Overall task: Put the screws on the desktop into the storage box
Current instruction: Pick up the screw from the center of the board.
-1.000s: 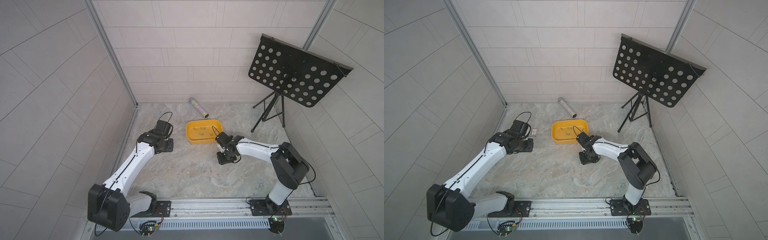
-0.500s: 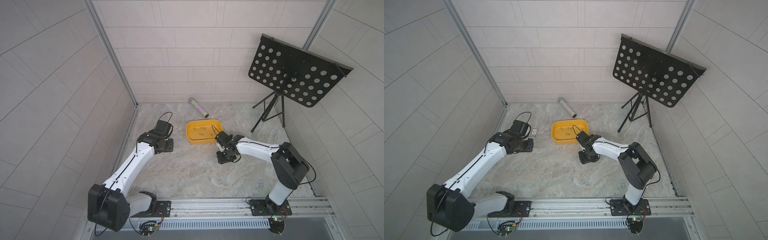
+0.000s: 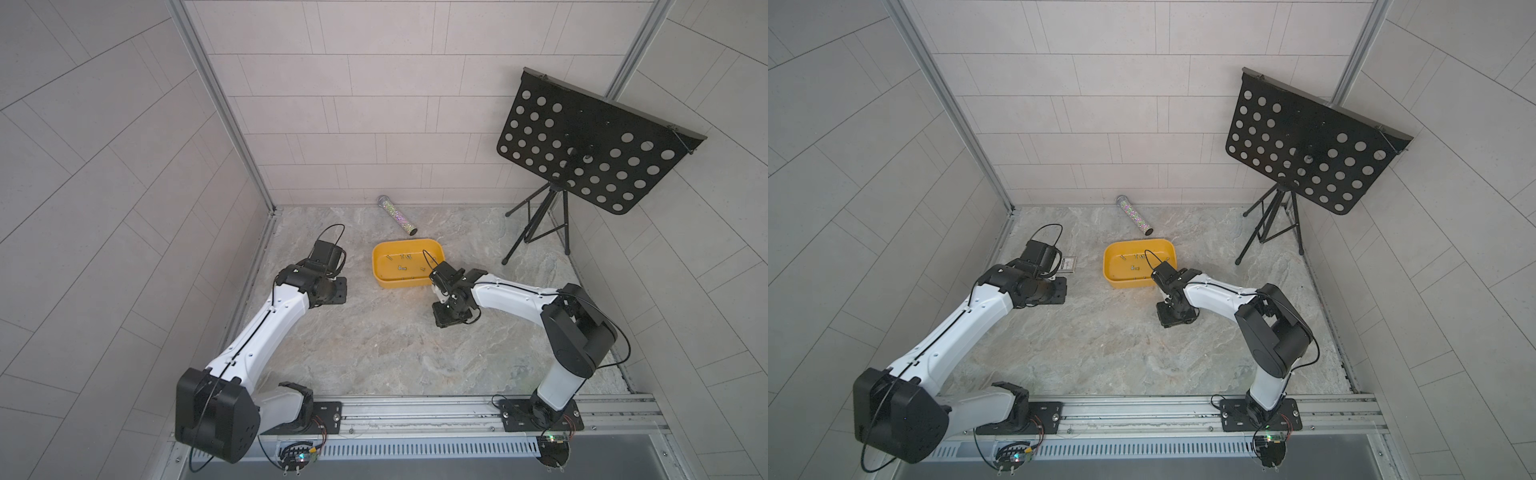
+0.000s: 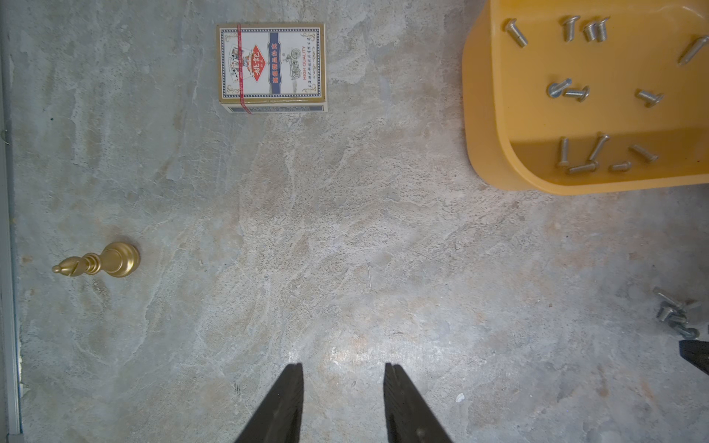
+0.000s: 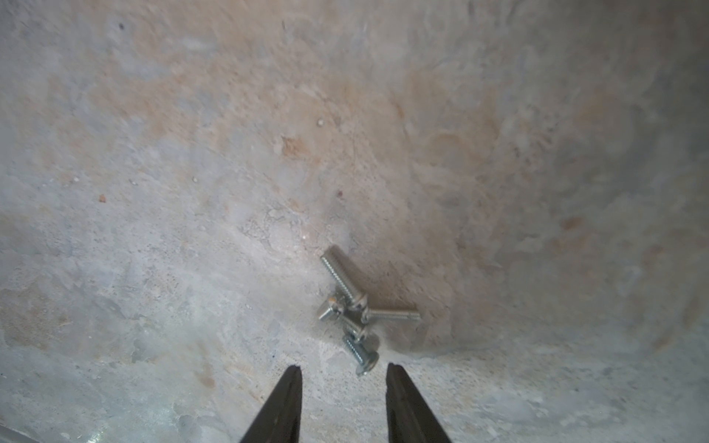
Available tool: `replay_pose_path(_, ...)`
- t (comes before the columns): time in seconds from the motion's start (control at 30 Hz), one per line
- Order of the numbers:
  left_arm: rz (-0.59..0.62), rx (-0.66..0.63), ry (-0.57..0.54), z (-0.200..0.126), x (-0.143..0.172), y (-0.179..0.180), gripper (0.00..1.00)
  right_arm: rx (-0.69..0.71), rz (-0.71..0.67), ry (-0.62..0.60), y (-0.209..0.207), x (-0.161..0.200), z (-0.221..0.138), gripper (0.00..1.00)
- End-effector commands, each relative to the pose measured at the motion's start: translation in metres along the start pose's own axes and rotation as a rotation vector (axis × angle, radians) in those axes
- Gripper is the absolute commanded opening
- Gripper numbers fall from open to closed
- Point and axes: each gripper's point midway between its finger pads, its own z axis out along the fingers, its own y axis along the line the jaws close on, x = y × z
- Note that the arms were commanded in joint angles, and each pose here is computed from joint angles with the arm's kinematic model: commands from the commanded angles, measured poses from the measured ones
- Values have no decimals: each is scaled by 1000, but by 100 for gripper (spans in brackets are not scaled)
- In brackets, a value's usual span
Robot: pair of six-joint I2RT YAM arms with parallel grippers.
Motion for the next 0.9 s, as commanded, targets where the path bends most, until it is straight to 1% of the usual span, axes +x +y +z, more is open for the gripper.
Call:
replay_pose_path(0.0, 3, -6, 10, 2, 4, 3, 43, 17, -13, 30, -1, 5, 4, 41)
replay_pose_path(0.6, 3, -3, 9, 2, 4, 3, 43, 7, -21, 70, 1, 7, 18, 41)
replay_pose_path(0.87, 3, -3, 10, 2, 4, 3, 43, -7, -29, 80, 6, 11, 20, 36)
